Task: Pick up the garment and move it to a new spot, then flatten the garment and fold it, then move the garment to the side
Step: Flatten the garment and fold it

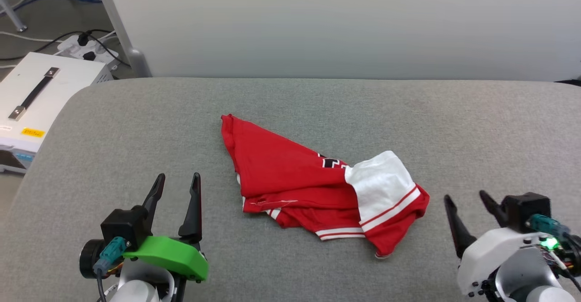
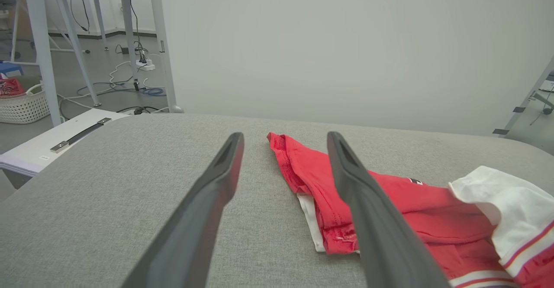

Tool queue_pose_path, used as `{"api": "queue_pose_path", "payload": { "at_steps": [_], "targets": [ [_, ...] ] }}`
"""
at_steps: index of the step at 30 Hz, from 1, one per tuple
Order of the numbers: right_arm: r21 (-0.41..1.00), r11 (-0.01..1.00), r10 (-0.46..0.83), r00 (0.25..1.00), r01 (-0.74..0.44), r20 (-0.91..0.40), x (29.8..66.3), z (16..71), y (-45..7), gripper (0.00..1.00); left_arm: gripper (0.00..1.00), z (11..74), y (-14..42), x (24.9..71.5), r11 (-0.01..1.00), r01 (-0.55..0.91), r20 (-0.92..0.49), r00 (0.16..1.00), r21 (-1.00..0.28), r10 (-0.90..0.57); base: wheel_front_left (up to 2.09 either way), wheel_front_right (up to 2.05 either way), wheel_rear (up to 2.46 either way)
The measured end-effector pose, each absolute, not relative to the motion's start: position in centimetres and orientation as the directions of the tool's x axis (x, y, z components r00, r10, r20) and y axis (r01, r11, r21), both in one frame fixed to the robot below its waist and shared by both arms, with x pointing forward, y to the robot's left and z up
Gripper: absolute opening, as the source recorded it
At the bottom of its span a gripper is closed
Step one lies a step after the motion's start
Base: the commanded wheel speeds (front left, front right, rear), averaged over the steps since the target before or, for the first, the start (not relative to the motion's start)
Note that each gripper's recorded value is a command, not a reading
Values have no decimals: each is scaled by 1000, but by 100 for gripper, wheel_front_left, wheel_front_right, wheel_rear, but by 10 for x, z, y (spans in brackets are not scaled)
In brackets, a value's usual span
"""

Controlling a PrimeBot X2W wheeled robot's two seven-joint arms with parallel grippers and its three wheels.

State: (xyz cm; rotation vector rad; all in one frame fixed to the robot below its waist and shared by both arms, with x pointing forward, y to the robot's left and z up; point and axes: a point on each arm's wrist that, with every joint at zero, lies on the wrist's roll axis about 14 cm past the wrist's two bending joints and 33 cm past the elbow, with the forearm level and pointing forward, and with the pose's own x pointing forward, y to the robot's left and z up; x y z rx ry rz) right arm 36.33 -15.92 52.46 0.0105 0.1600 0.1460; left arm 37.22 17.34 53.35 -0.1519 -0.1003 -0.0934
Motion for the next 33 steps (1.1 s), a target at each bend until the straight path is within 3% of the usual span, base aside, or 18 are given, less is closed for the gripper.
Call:
{"api": "queue_pose_path", "payload": {
  "at_steps": [6,12,22,23,24,25,26,28,33],
  "targets": [
    [11,947,307,893,-322,-328,376,508,-115,100,100,530,178,371,984,80,99,993,-158,-64,0,0,0],
    [-8,864,442,764,-504,-471,393,490,-66,100,100,526,179,376,982,68,90,995,-175,-52,0,0,0],
    [-46,756,464,584,-653,-667,413,441,-35,100,100,510,186,381,982,33,49,999,-185,-24,0,0,0],
    [-42,754,455,568,-655,-686,413,435,-36,97,100,508,187,381,982,27,46,999,-189,-19,0,0,0],
    [-41,752,443,550,-658,-708,413,428,-38,51,100,507,188,381,981,23,42,999,-191,-15,0,0,0],
    [-37,752,434,536,-659,-724,413,423,-40,37,100,505,189,382,981,17,37,999,-193,-10,0,0,0],
    [-31,753,429,526,-657,-734,413,420,-42,0,100,504,191,382,981,9,33,999,-195,-3,0,0,0],
    [-38,758,415,526,-652,-742,414,418,-48,0,100,502,192,383,981,8,28,1000,-194,-3,0,0,0],
    [-64,821,395,645,-567,-654,437,452,-74,0,100,503,183,389,979,36,39,999,-200,-28,0,0,0]
  ]
}}
